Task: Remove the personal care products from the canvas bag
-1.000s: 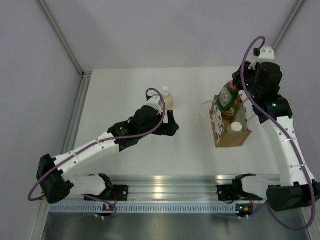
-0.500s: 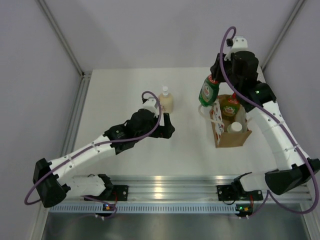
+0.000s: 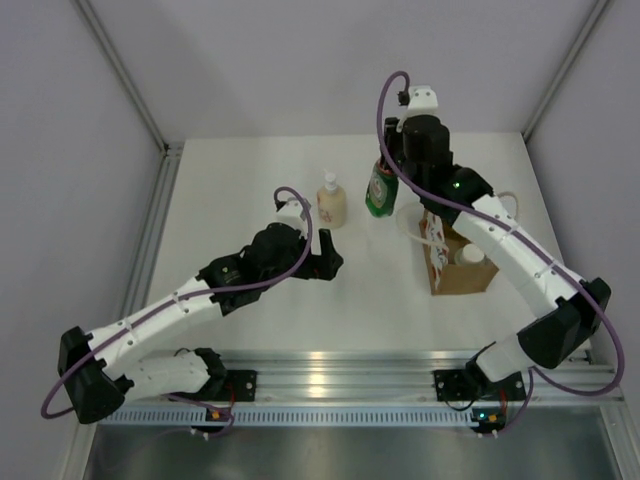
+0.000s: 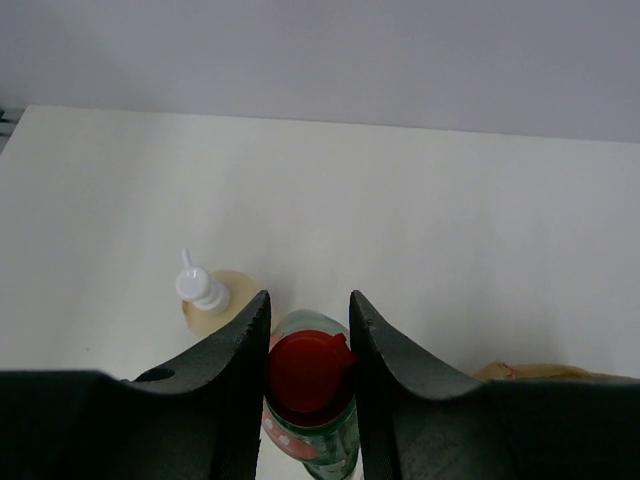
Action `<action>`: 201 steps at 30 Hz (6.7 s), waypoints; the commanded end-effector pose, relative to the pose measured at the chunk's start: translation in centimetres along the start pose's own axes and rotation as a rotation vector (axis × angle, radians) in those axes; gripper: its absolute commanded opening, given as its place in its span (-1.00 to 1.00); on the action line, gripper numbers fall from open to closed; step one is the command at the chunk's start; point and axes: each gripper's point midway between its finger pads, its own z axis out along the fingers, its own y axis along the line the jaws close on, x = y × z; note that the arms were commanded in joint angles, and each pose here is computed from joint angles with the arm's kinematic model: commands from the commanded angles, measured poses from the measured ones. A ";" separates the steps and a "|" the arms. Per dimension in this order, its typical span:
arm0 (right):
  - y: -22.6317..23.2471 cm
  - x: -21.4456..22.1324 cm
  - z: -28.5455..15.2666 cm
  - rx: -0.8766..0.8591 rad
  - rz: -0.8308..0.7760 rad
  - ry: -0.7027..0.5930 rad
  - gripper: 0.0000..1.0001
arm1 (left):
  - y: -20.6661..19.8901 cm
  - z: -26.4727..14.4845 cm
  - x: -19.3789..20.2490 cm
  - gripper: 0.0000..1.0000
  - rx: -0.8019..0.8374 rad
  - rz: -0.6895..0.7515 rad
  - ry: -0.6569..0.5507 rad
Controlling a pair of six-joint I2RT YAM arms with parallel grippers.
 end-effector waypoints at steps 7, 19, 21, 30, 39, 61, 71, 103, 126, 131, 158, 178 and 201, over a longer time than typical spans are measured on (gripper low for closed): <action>1.0 -2.4 1.8 0.023 0.157 -0.241 -1.00 | 0.4 -0.5 -0.2 0.97 -0.009 -0.024 -0.027; 1.3 5.3 5.5 0.027 0.151 -0.190 -1.00 | 0.2 0.0 -0.1 0.97 -0.015 -0.034 -0.016; 1.5 6.5 6.1 0.025 0.145 -0.178 -1.00 | 0.3 0.1 0.0 0.97 -0.015 -0.031 -0.013; 1.9 9.0 6.9 0.028 0.123 -0.152 -0.70 | 0.3 0.1 0.1 0.97 -0.019 -0.035 -0.012; 2.2 8.0 6.0 0.017 0.101 -0.152 0.37 | 0.1 0.6 0.4 0.97 -0.016 -0.032 0.007; -17.7 5.6 -3.7 0.311 0.028 -0.154 0.37 | -3.8 3.2 -0.2 0.97 0.089 -0.038 0.074; -21.5 9.1 0.1 0.357 0.015 -0.022 0.09 | -2.1 1.0 -0.5 0.97 0.059 0.030 0.039; -23.4 13.7 2.9 0.430 0.071 -0.033 -0.59 | 3.0 -6.5 0.5 0.97 -0.052 0.137 0.042; -19.5 1.6 -2.6 0.311 0.061 -0.245 -1.00 | 7.8 -9.8 -2.4 0.97 -0.310 0.189 -0.065; -18.1 -1.4 -4.5 0.278 0.032 -0.268 -1.00 | 9.3 -10.3 -2.4 0.97 -0.376 0.169 -0.109; 1.9 -10.2 -7.3 -0.123 -0.037 -0.281 -1.00 | 12.9 -11.0 -3.4 0.97 -0.525 0.086 -0.172; 20.8 -7.5 -2.2 -0.477 0.036 -0.312 -1.00 | 14.3 -11.8 -4.1 0.96 -0.572 0.037 -0.206; 30.8 2.1 9.0 -0.554 -0.097 -0.289 -1.00 | 14.3 -12.4 -4.3 0.96 -0.561 0.026 -0.229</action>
